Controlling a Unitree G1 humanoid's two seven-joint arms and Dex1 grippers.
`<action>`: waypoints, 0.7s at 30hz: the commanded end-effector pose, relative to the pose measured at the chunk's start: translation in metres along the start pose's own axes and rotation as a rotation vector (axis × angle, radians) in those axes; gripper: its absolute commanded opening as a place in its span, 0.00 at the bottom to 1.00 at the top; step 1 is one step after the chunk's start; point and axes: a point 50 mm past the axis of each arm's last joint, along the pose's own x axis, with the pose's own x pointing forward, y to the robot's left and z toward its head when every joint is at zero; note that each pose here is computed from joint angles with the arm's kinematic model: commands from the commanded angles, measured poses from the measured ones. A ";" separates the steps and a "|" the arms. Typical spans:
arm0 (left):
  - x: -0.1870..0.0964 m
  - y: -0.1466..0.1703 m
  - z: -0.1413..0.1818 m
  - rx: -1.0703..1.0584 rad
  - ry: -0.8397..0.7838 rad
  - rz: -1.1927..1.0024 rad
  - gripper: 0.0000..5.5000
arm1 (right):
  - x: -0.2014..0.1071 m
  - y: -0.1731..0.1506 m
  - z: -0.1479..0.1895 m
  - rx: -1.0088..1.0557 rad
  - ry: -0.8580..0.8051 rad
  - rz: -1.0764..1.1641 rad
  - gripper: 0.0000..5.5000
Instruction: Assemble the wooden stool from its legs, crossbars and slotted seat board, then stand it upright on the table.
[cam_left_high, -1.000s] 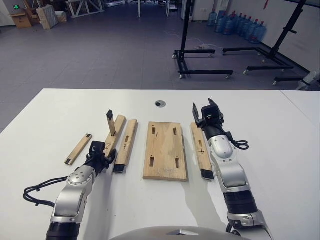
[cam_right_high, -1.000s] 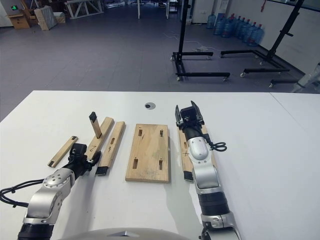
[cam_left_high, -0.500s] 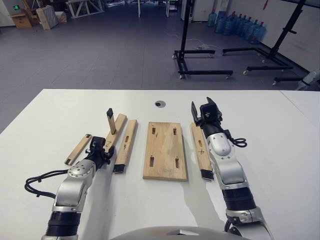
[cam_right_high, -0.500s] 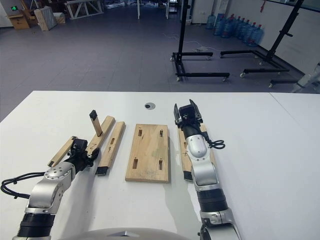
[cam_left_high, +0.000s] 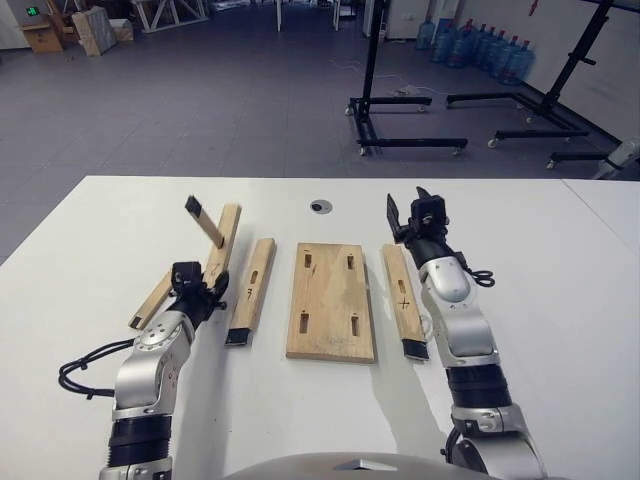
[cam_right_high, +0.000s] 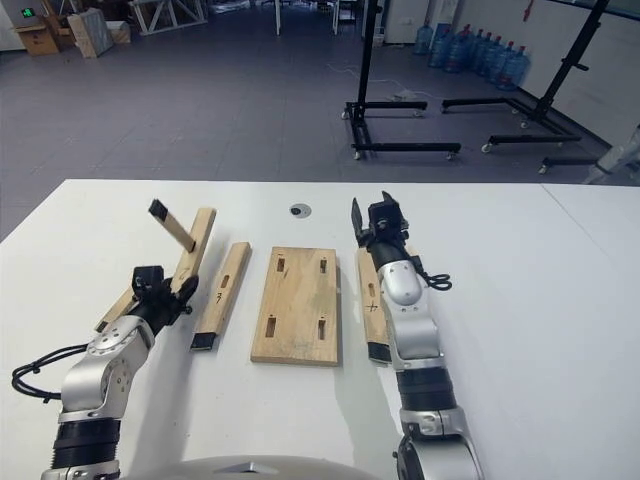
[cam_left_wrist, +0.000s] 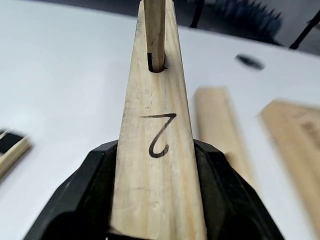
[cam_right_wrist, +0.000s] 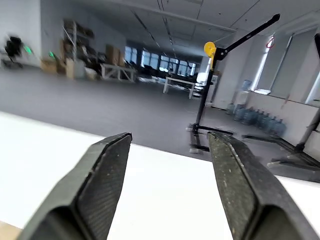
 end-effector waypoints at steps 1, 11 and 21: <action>-0.003 -0.024 0.028 -0.148 -0.152 -0.294 0.37 | 0.000 -0.006 0.020 0.515 -0.030 0.270 0.50; -0.028 -0.053 0.041 -0.399 -0.066 -1.025 0.37 | -0.028 0.031 0.054 1.065 -0.087 0.931 0.50; -0.028 -0.062 0.047 -0.392 -0.038 -1.115 0.37 | -0.031 0.049 0.047 1.096 -0.018 1.027 0.66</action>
